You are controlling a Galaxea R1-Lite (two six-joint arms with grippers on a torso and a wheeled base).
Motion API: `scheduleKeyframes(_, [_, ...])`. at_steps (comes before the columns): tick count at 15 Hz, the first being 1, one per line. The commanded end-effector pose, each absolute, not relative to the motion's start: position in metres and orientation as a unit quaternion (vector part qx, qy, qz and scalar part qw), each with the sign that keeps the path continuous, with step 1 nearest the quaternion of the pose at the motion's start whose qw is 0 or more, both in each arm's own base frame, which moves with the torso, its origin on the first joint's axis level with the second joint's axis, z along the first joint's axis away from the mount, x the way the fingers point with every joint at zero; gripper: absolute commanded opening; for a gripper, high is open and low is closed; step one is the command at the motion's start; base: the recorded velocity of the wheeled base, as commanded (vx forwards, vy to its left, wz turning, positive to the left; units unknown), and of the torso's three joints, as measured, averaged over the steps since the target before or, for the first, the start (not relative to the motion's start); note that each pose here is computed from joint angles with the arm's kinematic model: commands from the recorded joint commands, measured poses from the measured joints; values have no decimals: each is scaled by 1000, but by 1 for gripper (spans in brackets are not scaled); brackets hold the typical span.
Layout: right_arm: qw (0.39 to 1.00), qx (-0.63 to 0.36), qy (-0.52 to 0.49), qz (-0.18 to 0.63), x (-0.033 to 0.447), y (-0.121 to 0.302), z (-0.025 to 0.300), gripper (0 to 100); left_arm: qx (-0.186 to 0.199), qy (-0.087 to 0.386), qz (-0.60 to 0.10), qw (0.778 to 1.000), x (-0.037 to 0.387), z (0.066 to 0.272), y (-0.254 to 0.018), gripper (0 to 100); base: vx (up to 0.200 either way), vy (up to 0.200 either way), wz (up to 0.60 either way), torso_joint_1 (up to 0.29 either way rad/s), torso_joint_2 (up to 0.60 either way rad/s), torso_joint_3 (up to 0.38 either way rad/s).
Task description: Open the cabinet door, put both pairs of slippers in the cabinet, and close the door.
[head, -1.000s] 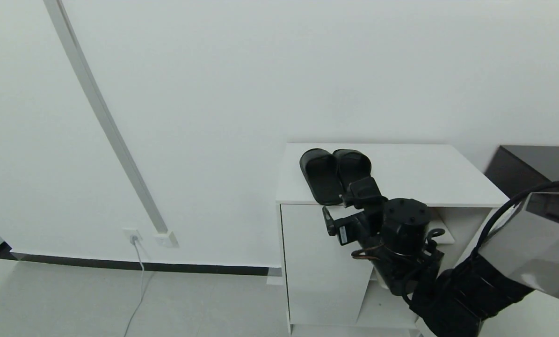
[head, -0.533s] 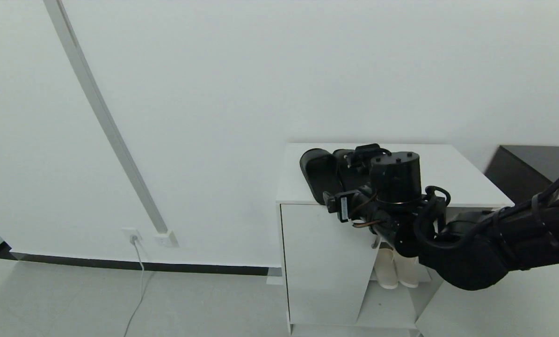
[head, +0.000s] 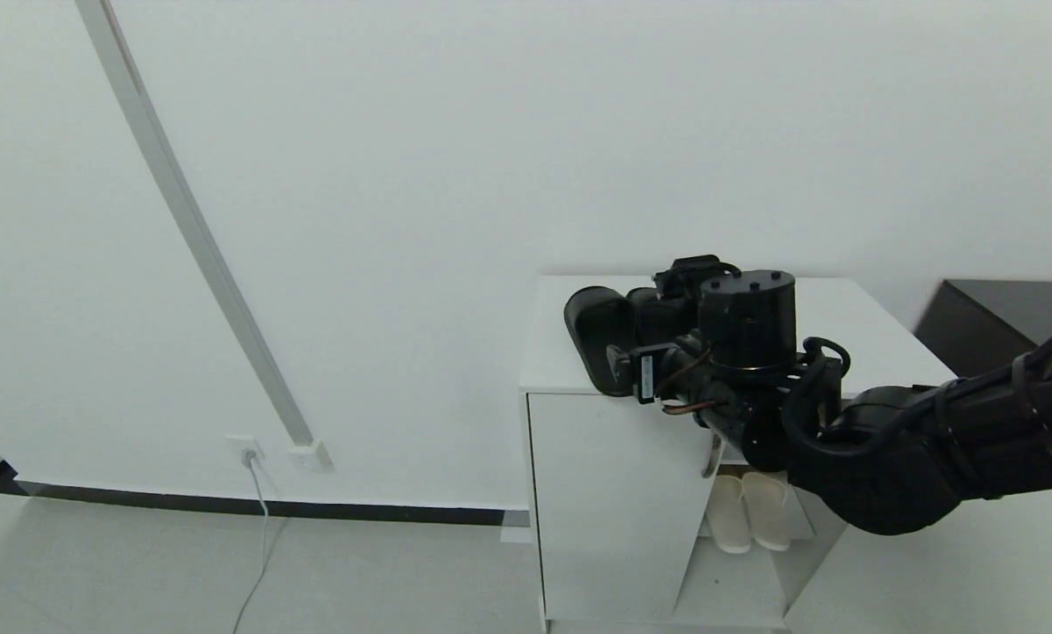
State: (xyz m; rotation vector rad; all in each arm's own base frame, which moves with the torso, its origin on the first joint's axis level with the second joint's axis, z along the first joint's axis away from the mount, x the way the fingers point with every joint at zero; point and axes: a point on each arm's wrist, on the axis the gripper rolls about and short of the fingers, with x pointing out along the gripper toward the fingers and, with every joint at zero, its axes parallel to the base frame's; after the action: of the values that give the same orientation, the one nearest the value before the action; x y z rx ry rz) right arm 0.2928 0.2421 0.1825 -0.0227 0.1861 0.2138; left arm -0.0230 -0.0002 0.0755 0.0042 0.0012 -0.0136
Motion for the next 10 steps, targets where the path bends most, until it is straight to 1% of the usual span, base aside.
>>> scheduleKeyframes(1, [989,-15,101,104,296,244,175,100,2,2,-7,1000,-23,75,0,0,200,0,0,7,-7,7])
scheduleKeyframes(2, [989,-16,105,103,298,244,171,100,2,2,-7,1000,-23,75,0,0,200,0,0,7,2,-2])
scheduleKeyframes(7, [989,-7,122,88,312,247,146,100,1,2,-6,1000,-23,75,0,0,0,0,0,0,0,0])
scheduleKeyframes(10, [991,1,112,71,338,248,139,100,1,2,-6,1000,-23,75,0,0,0,0,0,0,0,0])
